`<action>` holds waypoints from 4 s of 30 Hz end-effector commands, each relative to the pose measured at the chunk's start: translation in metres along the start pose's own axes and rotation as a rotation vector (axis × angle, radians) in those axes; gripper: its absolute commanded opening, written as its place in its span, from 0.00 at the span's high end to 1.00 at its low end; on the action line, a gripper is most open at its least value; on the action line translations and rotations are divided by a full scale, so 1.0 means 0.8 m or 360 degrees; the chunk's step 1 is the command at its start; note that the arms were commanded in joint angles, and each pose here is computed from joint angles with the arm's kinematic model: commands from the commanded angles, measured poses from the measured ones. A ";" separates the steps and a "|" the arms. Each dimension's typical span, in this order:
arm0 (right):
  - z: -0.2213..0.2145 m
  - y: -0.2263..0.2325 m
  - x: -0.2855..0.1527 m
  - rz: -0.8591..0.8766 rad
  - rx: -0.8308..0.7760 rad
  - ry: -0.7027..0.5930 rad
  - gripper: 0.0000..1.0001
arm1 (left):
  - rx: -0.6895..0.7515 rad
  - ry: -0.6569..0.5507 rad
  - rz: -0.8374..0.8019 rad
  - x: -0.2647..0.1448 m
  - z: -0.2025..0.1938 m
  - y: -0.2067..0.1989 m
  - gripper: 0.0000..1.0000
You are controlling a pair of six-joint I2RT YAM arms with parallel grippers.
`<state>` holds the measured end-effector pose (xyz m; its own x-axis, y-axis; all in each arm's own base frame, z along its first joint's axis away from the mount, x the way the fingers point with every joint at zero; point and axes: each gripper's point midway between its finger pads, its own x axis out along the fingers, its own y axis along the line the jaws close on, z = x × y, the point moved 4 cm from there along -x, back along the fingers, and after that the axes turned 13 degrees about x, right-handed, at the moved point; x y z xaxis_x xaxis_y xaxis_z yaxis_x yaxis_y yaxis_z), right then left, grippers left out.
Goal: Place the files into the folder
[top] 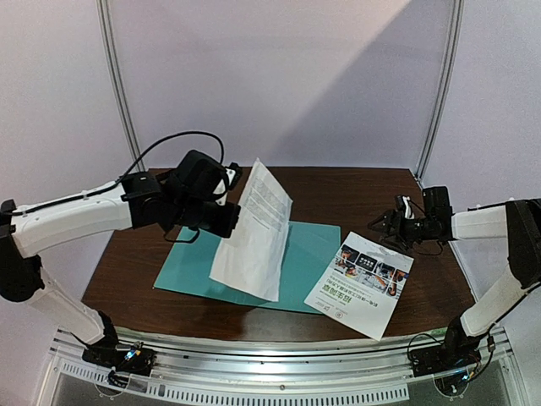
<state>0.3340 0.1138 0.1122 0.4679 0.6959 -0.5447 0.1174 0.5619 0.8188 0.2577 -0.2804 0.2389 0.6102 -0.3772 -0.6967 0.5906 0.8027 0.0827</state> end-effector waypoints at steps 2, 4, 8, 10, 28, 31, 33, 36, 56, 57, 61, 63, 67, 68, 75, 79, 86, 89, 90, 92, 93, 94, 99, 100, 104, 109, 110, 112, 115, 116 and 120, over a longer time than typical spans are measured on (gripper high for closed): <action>0.006 0.017 0.003 0.0028 -0.0081 -0.0028 0.15 | 0.0015 0.0116 0.0161 -0.034 -0.027 0.045 1.00; 0.004 0.017 0.006 0.0026 -0.0079 -0.0018 0.15 | 0.0027 0.0163 0.0183 -0.045 -0.035 0.056 1.00; 0.002 0.018 0.010 0.0026 -0.0082 -0.0005 0.15 | 0.0009 0.0251 0.0221 -0.061 -0.049 0.074 1.00; 0.000 0.018 0.011 0.0025 -0.0082 0.0003 0.15 | 0.0001 0.0276 0.0229 -0.065 -0.053 0.081 1.00; -0.006 0.008 0.022 0.0006 -0.0066 0.0047 0.18 | 0.0003 0.0384 0.0258 -0.025 -0.081 0.123 1.00; -0.006 0.006 0.024 0.0006 -0.0068 0.0055 0.19 | 0.0059 0.0374 0.0198 -0.004 -0.087 0.122 1.00; -0.007 0.004 0.025 0.0005 -0.0067 0.0059 0.19 | 0.0087 0.0419 0.0207 0.012 -0.096 0.128 1.00; -0.008 0.002 0.026 0.0004 -0.0064 0.0068 0.19 | 0.0112 0.0473 0.0259 0.026 -0.104 0.139 1.00; -0.006 -0.002 0.030 -0.0014 -0.0073 0.0080 0.20 | -0.0068 0.0569 0.0255 0.062 -0.149 0.184 1.00; -0.007 -0.001 0.031 -0.0014 -0.0075 0.0083 0.20 | -0.0067 0.0563 0.0250 0.063 -0.149 0.184 1.00; -0.007 -0.003 0.031 -0.0015 -0.0067 0.0089 0.20 | -0.0119 0.0541 0.0260 0.064 -0.149 0.189 1.00; -0.008 -0.003 0.032 -0.0014 -0.0067 0.0092 0.20 | -0.0119 0.0534 0.0258 0.065 -0.148 0.190 1.00; -0.008 -0.004 0.032 -0.0017 -0.0066 0.0096 0.21 | -0.0145 0.0506 0.0268 0.067 -0.141 0.194 1.00; -0.008 -0.004 0.032 -0.0017 -0.0066 0.0095 0.21 | -0.0153 0.0500 0.0265 0.069 -0.140 0.194 1.00; -0.009 -0.006 0.032 -0.0019 -0.0068 0.0098 0.21 | -0.0161 0.0511 0.0259 0.076 -0.141 0.195 1.00; -0.009 -0.006 0.033 -0.0017 -0.0068 0.0100 0.21 | -0.0163 0.0501 0.0253 0.078 -0.138 0.195 1.00; -0.009 -0.007 0.034 -0.0019 -0.0062 0.0101 0.21 | -0.0161 0.0530 0.0293 0.081 -0.140 0.199 1.00; -0.010 -0.007 0.034 -0.0019 -0.0062 0.0104 0.21 | -0.0167 0.0537 0.0317 0.080 -0.141 0.201 0.99; -0.010 -0.008 0.034 -0.0020 -0.0062 0.0105 0.21 | -0.0171 0.0538 0.0326 0.080 -0.141 0.202 0.98; -0.010 -0.008 0.034 -0.0022 -0.0061 0.0104 0.21 | -0.0176 0.0539 0.0340 0.079 -0.142 0.203 0.97; -0.009 -0.007 0.034 -0.0019 -0.0063 0.0103 0.21 | -0.0176 0.0539 0.0348 0.078 -0.142 0.204 0.95; -0.010 -0.008 0.034 -0.0019 -0.0061 0.0103 0.21 | -0.0179 0.0539 0.0354 0.078 -0.142 0.205 0.94; -0.009 -0.007 0.033 -0.0020 -0.0063 0.0101 0.21 | -0.0185 0.0555 0.0399 0.076 -0.145 0.209 0.83; -0.009 -0.007 0.033 -0.0020 -0.0062 0.0101 0.21 | -0.0184 0.0558 0.0407 0.075 -0.145 0.209 0.81; -0.008 -0.005 0.033 -0.0022 -0.0066 0.0099 0.21 | -0.0192 0.0522 0.0448 0.069 -0.138 0.214 0.69; -0.005 -0.001 0.032 -0.0017 -0.0076 0.0092 0.20 | -0.0202 0.0434 0.0517 0.055 -0.122 0.221 0.50; -0.004 0.002 0.032 -0.0010 -0.0083 0.0088 0.20 | -0.0207 0.0422 0.0534 0.052 -0.119 0.223 0.48; 0.000 0.007 0.031 -0.0005 -0.0087 0.0076 0.20 | -0.0214 0.0395 0.0564 0.046 -0.112 0.226 0.44; 0.003 0.021 0.032 -0.0032 -0.0140 0.0053 0.19 | -0.0221 0.0376 0.0567 0.038 -0.104 0.222 0.41; 0.002 0.025 0.033 -0.0053 -0.0174 0.0058 0.19 | -0.0212 0.0377 0.0564 0.036 -0.103 0.218 0.41; -0.010 0.049 0.041 -0.0092 -0.0307 0.0074 0.19 | -0.0225 0.0328 0.0493 0.032 -0.100 0.197 0.46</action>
<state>0.3493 0.1467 0.1103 0.4195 0.7010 -0.5767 0.0412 0.6199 0.7836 0.3335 -0.1160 0.1649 0.6019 0.0240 -0.7982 0.3030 0.9179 0.2561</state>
